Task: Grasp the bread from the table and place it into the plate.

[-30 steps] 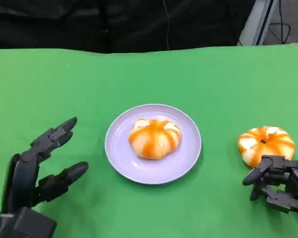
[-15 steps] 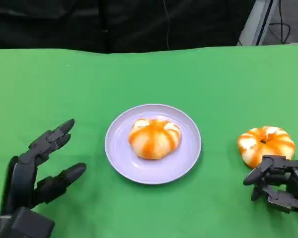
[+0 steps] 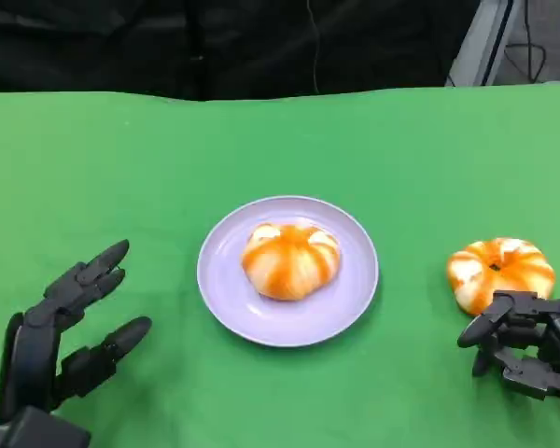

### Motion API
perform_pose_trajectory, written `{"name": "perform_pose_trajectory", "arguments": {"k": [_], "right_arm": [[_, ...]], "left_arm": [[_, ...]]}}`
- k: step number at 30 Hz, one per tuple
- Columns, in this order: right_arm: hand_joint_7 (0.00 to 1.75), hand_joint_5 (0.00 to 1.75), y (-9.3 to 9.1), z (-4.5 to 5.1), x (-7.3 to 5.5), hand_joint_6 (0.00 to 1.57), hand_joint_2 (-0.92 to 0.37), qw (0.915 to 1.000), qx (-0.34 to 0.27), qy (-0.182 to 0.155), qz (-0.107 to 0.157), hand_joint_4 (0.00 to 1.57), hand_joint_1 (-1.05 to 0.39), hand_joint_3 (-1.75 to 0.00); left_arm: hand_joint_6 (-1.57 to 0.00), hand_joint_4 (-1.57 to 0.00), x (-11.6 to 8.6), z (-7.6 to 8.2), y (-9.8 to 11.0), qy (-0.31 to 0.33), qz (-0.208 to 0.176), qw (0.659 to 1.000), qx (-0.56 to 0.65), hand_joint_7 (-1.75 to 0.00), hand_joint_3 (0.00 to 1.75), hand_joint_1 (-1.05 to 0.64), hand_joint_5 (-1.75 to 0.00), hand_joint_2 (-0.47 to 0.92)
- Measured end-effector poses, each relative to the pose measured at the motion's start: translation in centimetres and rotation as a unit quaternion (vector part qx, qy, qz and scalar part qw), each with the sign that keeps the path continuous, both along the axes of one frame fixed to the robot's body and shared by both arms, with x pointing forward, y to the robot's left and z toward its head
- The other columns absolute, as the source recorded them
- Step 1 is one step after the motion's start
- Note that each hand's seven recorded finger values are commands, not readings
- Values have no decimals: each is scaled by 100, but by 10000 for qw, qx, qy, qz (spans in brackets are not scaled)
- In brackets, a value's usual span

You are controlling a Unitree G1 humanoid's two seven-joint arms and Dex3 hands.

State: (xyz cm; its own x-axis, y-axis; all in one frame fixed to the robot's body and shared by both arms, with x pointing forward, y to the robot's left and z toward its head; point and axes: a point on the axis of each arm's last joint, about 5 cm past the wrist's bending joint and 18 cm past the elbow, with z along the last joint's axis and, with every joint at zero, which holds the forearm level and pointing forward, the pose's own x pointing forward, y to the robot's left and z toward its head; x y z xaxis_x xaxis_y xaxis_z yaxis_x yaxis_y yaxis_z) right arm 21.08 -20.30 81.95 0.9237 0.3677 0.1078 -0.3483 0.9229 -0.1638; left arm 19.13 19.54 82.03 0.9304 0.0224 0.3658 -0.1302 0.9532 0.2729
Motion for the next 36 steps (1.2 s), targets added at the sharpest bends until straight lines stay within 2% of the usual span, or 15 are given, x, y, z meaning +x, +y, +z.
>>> {"name": "perform_pose_trajectory", "arguments": {"k": [2,5,11,17,22,26,27,29,30,32,36], "right_arm": [[102,140,0,0,0,93,-83,10000,0,0,-2,89,8,-65],[102,141,0,0,0,92,-83,10000,2,3,-12,88,8,-65],[102,140,0,-1,0,92,-83,10000,1,4,-26,88,9,-65],[103,140,1,-1,0,92,-82,10000,-5,6,-13,88,9,-66],[102,141,0,-1,0,92,-83,10000,-2,6,-16,89,9,-66],[101,140,-1,0,0,92,-83,10000,3,6,-15,89,8,-65],[101,140,-1,0,1,93,-83,10000,2,5,-16,89,8,-65],[101,140,-1,0,1,93,-82,10000,3,5,-22,89,8,-65],[101,140,-1,-1,1,93,-82,10000,3,7,-22,89,8,-65],[100,140,-1,-2,0,93,-82,10000,3,10,-22,89,8,-65],[100,139,-1,-2,0,93,-82,10000,3,11,-25,90,8,-65]], "left_arm": [[-69,-79,-3,-7,-20,17,5,9999,-158,-1,18,-2,-1,92],[-70,-80,-14,-26,-56,89,-23,9994,-328,-2,22,2,-1,92],[-73,-81,-35,-41,-54,160,-23,9984,-533,-2,22,3,-1,92],[-83,-93,-44,-62,-87,224,116,9952,-941,-5,28,0,-5,92],[-107,-109,-47,-83,-107,347,171,9934,-1082,-8,35,1,-9,92],[-125,-126,-54,-102,-104,455,243,9909,-1247,-15,41,0,-20,92],[-126,-126,-54,-107,-110,483,246,9903,-1283,-17,42,0,-27,92],[-117,-105,-55,-114,-121,530,247,9891,-1348,-49,43,-1,-85,92],[-107,-96,-54,-117,-125,549,255,9886,-1379,-74,43,-1,-107,92],[-99,-91,-52,-119,-131,559,262,9878,-1427,-93,43,-2,-121,92],[-96,-89,-35,-114,-141,568,295,9869,-1482,-100,43,-3,-127,92]]}}
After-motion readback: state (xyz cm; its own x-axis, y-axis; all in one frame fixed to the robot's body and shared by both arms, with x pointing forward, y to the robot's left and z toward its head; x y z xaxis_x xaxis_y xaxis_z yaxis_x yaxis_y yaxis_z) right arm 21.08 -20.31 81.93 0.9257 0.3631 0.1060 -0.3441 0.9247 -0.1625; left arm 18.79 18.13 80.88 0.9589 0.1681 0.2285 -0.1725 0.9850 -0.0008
